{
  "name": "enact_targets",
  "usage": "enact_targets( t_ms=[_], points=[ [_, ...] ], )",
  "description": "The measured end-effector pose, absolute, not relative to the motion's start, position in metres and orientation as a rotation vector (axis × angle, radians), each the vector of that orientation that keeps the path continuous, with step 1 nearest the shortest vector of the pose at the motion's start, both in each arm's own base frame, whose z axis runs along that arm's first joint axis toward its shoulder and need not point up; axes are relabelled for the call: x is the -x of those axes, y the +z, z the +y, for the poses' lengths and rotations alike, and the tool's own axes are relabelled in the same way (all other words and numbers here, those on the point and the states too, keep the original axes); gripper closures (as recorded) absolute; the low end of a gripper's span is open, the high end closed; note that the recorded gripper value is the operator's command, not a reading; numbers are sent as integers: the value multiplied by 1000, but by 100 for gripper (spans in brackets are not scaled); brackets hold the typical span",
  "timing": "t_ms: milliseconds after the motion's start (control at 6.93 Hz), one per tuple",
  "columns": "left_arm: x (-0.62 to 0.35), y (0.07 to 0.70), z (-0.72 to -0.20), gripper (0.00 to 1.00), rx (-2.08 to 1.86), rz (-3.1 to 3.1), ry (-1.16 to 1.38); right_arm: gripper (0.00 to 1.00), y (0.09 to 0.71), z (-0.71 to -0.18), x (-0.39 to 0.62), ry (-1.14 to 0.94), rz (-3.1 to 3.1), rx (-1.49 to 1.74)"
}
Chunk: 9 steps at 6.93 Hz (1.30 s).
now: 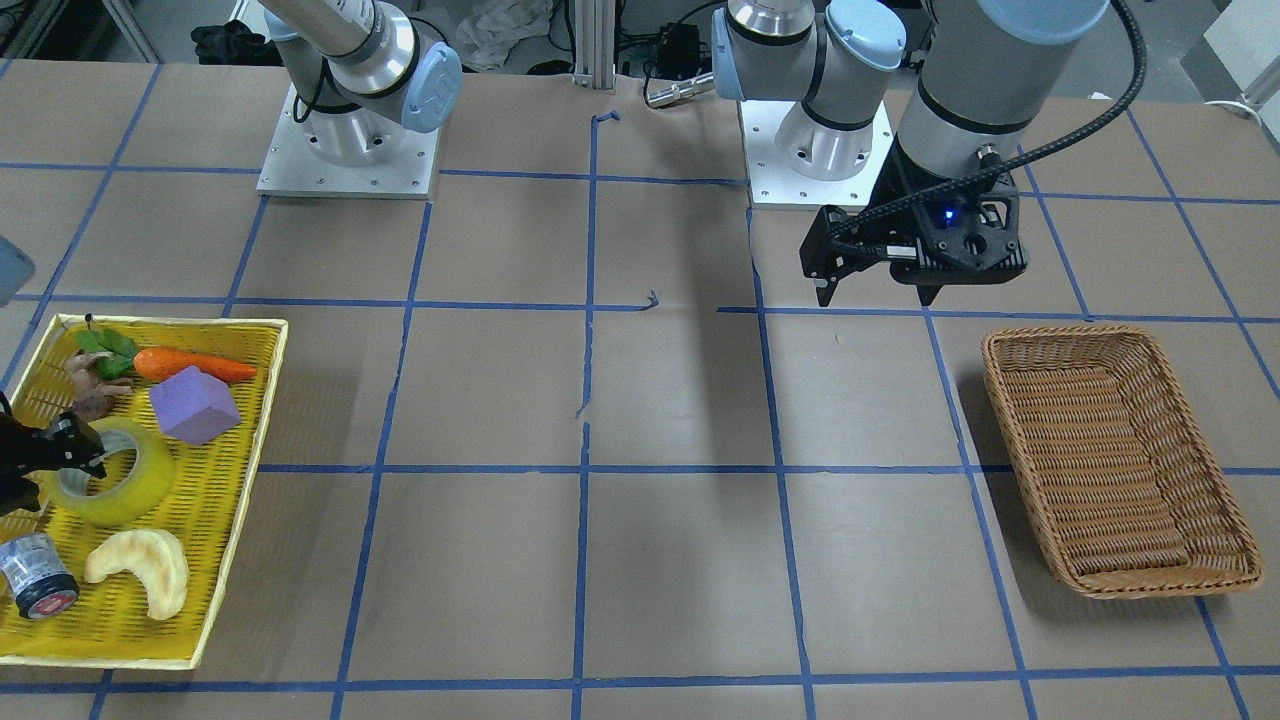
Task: Transfer tape with both arms
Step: 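Lower the right gripper into the yellow tray onto the yellow tape roll, then close the right gripper on the tape roll and lift it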
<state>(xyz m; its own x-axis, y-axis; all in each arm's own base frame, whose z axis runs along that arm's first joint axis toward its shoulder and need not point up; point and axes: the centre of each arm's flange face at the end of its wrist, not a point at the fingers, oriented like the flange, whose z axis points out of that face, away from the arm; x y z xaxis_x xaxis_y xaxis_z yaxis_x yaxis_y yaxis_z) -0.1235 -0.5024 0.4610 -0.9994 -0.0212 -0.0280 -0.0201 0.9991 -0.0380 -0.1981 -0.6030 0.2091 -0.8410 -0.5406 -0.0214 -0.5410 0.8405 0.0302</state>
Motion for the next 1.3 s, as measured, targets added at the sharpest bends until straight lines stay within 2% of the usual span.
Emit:
enact_targets(
  t_ms=[433,865,1298],
  points=[
    [124,459,-503,0,30,3113,-53,100,223,-605,200,33,3028,872],
    [124,460,-503,0,26,3112,-55,100,284,-628,190,-66,3084,884],
    [121,462,-503,0,34,3105,-63,100,351,-672,101,-80,3105,719]
  ],
)
